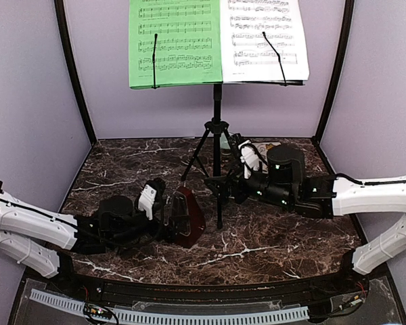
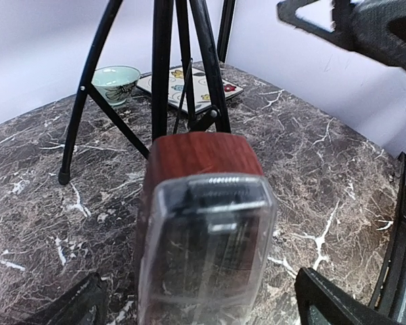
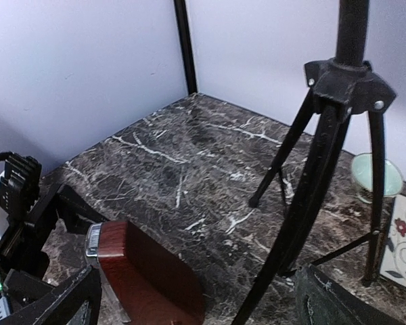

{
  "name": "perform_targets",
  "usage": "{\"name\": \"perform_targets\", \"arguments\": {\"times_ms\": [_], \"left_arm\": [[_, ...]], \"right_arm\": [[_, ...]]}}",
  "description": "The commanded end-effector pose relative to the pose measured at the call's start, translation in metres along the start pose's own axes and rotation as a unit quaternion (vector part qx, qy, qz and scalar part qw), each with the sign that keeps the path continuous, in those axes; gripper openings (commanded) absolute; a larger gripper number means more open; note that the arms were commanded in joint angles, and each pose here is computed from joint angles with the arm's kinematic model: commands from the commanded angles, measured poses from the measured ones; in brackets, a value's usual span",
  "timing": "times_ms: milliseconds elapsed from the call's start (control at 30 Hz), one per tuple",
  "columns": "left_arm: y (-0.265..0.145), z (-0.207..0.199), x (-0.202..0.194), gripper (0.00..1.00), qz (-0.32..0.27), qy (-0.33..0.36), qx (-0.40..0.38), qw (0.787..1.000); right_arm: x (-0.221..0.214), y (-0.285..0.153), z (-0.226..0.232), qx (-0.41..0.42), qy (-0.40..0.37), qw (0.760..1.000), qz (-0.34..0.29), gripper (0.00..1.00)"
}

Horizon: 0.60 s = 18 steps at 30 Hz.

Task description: Set up the instrument practice props

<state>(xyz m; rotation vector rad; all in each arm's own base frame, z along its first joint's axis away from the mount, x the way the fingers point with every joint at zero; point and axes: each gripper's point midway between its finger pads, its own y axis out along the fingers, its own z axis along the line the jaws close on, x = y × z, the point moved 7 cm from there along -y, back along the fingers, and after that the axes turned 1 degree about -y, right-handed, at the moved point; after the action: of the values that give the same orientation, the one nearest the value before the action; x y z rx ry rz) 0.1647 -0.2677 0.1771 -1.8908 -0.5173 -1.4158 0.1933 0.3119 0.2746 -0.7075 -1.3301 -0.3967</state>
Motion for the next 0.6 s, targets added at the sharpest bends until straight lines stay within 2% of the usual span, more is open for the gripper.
{"name": "perform_targets", "arguments": {"times_ms": [0, 333, 567], "left_arm": [[-0.019, 0.001, 0.012, 0.99, -0.054, -0.019, -0.028, 0.998], [-0.015, -0.005, 0.032, 0.91, -0.086, 0.020, -0.029, 0.996], [-0.014, -0.006, 0.045, 0.85, -0.111, 0.045, -0.015, 0.993]], "right_arm": [[0.002, 0.015, -0.006, 0.090, 0.046, 0.994, 0.031, 1.00], [0.014, 0.045, 0.017, 0.230, 0.130, 0.964, 0.039, 0.99], [0.001, 0.067, 0.015, 0.232, 0.173, 0.955, 0.069, 0.94]]}}
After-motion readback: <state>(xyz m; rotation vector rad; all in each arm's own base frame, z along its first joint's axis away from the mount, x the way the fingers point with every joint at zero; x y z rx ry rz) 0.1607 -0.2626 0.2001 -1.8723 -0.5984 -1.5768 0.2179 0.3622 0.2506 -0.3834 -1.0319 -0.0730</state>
